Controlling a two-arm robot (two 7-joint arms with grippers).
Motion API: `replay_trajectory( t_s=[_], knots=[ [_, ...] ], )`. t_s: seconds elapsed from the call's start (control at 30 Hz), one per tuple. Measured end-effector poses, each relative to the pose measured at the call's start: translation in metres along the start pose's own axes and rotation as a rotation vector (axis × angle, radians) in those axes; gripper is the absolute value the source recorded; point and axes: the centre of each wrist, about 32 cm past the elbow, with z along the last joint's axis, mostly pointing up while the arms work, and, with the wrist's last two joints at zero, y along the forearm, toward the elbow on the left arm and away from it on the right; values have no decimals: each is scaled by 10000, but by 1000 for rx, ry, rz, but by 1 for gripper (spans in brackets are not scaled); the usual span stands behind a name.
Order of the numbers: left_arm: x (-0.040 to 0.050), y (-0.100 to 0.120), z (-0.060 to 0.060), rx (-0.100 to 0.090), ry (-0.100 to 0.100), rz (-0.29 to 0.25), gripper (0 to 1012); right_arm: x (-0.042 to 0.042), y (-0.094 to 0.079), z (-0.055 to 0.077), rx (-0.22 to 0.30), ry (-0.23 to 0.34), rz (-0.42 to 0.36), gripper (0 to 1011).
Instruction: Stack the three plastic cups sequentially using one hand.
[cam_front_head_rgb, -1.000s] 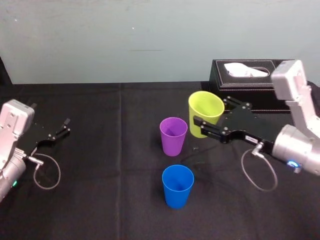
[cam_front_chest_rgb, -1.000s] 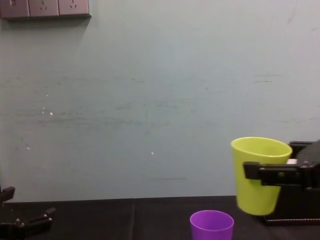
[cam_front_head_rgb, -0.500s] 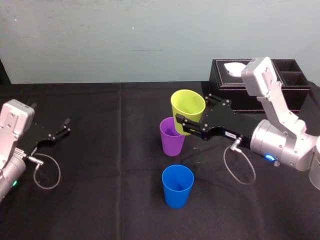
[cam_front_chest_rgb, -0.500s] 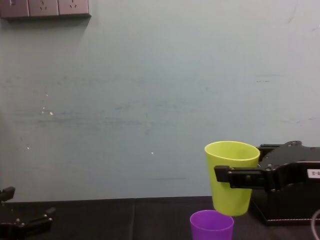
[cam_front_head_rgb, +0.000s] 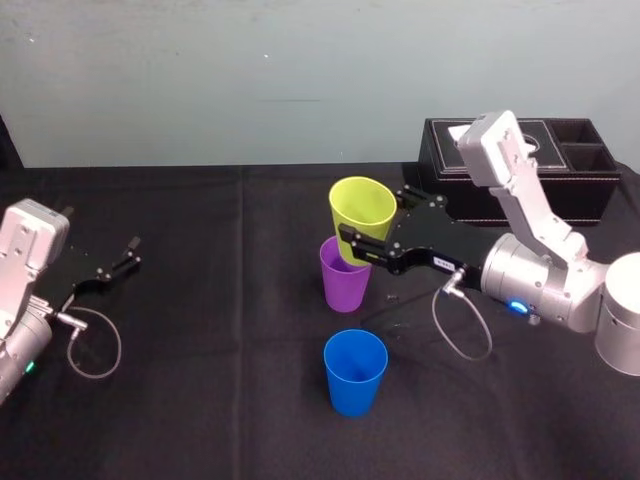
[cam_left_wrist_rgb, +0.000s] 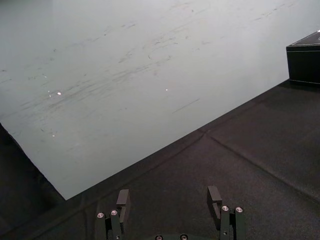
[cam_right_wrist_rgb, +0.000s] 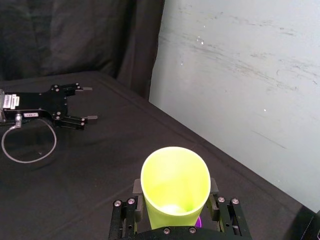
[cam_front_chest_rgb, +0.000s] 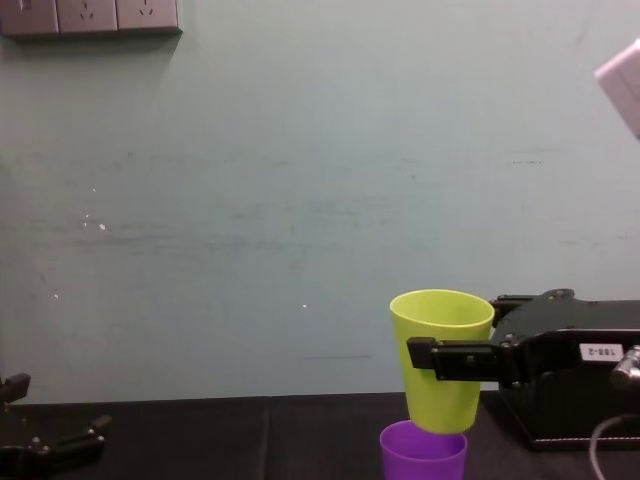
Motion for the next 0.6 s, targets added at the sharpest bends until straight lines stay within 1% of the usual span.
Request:
replay_trajectory(
  t_s=[0.6],
  knots=[
    [0, 0, 0, 0, 0, 0, 1010, 39, 195, -63, -21, 1, 1, 734]
  ],
)
